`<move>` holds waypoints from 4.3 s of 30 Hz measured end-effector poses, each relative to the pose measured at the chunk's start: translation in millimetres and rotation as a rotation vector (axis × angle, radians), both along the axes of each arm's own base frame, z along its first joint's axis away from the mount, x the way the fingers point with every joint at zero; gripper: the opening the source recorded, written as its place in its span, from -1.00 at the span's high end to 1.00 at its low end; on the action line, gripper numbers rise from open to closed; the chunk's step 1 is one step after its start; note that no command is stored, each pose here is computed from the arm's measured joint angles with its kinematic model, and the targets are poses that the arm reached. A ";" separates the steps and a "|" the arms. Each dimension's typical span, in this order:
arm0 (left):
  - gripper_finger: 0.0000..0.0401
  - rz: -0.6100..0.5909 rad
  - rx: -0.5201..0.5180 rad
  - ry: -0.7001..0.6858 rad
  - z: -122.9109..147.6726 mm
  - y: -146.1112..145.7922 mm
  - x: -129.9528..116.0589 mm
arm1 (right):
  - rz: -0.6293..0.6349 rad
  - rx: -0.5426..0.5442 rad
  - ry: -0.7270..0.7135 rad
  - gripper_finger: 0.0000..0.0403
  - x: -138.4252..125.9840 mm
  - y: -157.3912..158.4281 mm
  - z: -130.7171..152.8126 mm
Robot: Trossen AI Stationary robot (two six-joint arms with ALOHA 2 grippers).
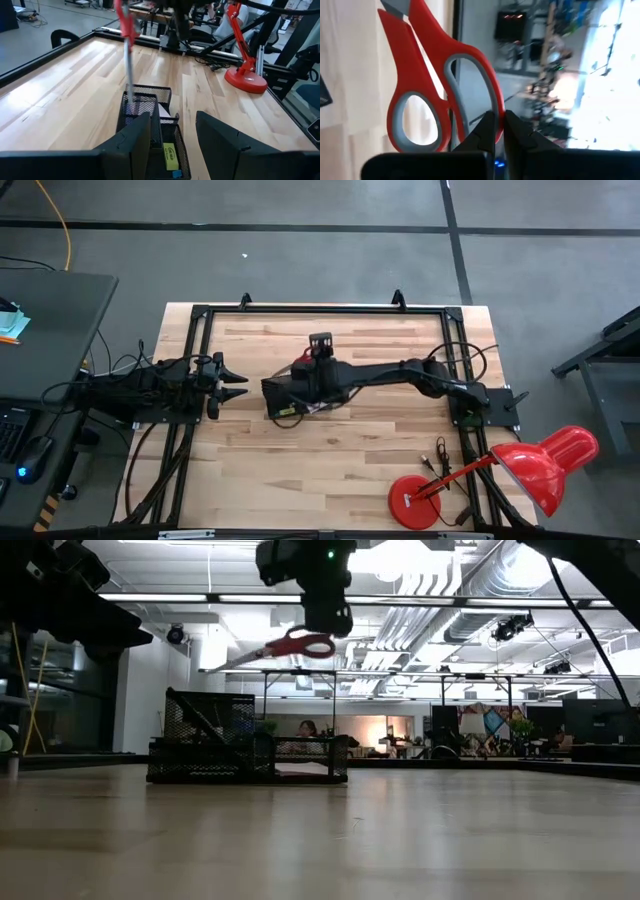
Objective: Pick and place office supplies into organizer
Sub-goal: Put the red scissors into the black desk organizer, then return to home position
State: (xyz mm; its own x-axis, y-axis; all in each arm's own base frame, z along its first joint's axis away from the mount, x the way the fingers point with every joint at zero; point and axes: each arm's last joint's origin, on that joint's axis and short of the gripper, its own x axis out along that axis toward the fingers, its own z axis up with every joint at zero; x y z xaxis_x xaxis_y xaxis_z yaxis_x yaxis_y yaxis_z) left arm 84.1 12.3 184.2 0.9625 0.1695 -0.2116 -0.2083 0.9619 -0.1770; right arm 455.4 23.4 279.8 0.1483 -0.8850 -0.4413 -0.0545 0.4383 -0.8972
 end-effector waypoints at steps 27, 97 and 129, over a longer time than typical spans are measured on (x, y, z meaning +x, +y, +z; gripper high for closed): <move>0.28 0.008 -0.023 0.007 -1.0 0.1 -0.2 | 0.221 -0.251 0.289 0.99 21.4 26.7 -5.0; 0.28 0.002 0.002 0.017 -1.5 0.0 -0.4 | 0.539 -0.306 0.670 0.29 67.2 42.2 -63.8; 0.28 0.001 0.005 0.021 -1.8 0.0 -0.4 | 0.275 0.353 -0.214 -0.35 36.0 116.8 -62.4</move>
State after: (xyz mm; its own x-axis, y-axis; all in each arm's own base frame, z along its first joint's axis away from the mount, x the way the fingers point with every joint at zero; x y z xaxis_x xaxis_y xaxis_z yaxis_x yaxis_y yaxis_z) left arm 83.7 12.3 182.3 0.9578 0.1714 -0.2307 -0.2128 0.9625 -0.1683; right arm 491.4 140.2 217.4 0.4757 -0.6026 -0.6408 -0.0413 0.7124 -0.7006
